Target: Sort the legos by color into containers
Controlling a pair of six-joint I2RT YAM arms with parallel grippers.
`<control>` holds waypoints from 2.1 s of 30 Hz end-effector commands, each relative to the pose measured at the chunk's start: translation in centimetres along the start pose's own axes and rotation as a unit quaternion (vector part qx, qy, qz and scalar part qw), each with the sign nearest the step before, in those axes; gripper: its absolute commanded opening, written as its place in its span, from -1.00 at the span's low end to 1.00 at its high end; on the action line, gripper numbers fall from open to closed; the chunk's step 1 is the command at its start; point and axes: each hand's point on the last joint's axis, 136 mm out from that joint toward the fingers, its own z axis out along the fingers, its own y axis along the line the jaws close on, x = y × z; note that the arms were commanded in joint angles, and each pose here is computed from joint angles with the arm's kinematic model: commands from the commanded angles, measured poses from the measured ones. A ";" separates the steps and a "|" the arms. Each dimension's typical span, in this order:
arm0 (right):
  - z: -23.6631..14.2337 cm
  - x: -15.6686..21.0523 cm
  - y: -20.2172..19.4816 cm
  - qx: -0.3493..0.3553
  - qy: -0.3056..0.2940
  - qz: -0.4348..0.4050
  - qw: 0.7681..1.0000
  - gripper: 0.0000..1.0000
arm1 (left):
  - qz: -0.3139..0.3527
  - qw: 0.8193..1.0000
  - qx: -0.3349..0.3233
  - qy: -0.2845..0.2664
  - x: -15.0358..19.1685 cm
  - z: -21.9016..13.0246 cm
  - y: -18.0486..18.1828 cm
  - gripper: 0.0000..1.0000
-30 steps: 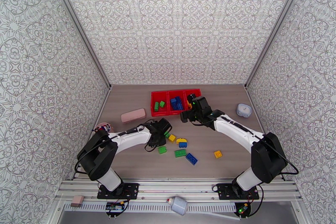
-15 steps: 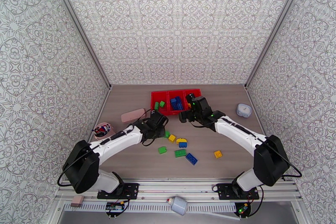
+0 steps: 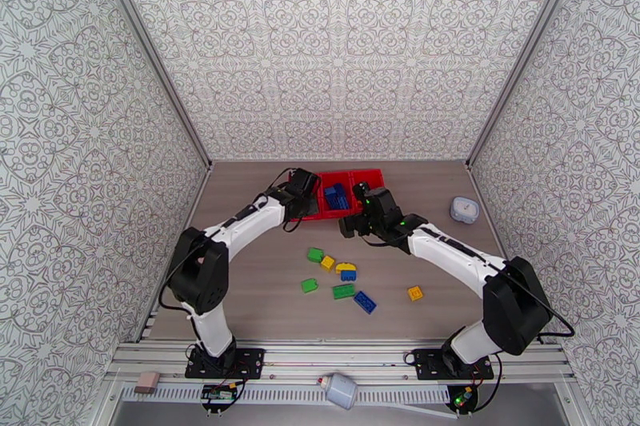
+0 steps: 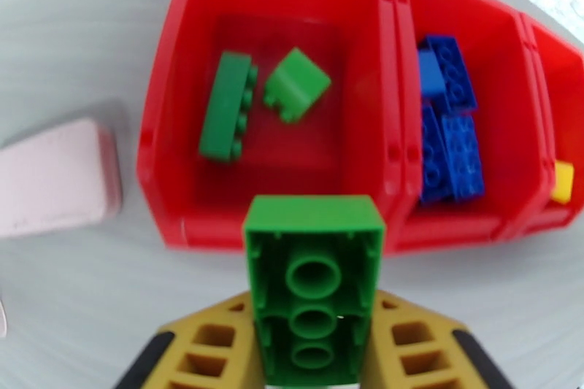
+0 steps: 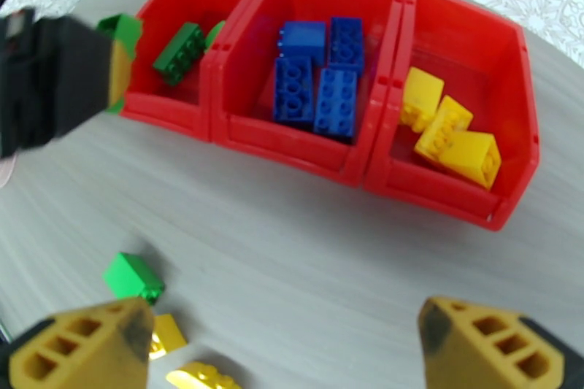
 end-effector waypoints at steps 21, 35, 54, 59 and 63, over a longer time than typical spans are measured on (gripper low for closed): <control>-1.3 0.7 -0.6 0.024 0.011 -0.023 0.999 1.00 | 0.021 0.999 -0.023 -0.012 -5.1 2.3 0.5 0.01; 0.0 3.0 6.0 -0.025 0.063 -0.173 0.983 0.98 | -0.039 0.998 0.003 -0.044 -3.2 -7.5 5.4 0.53; 8.0 9.0 12.8 -0.071 0.230 -0.320 0.916 0.96 | -0.140 0.990 -0.004 -0.003 3.2 -12.0 15.7 0.92; 9.3 9.5 13.2 -0.078 0.237 -0.318 0.915 0.89 | -0.136 0.991 -0.017 -0.007 3.3 -12.0 16.2 0.92; 10.1 9.9 13.1 -0.074 0.244 -0.313 0.915 0.74 | -0.137 0.990 -0.020 -0.003 3.4 -11.8 16.3 0.92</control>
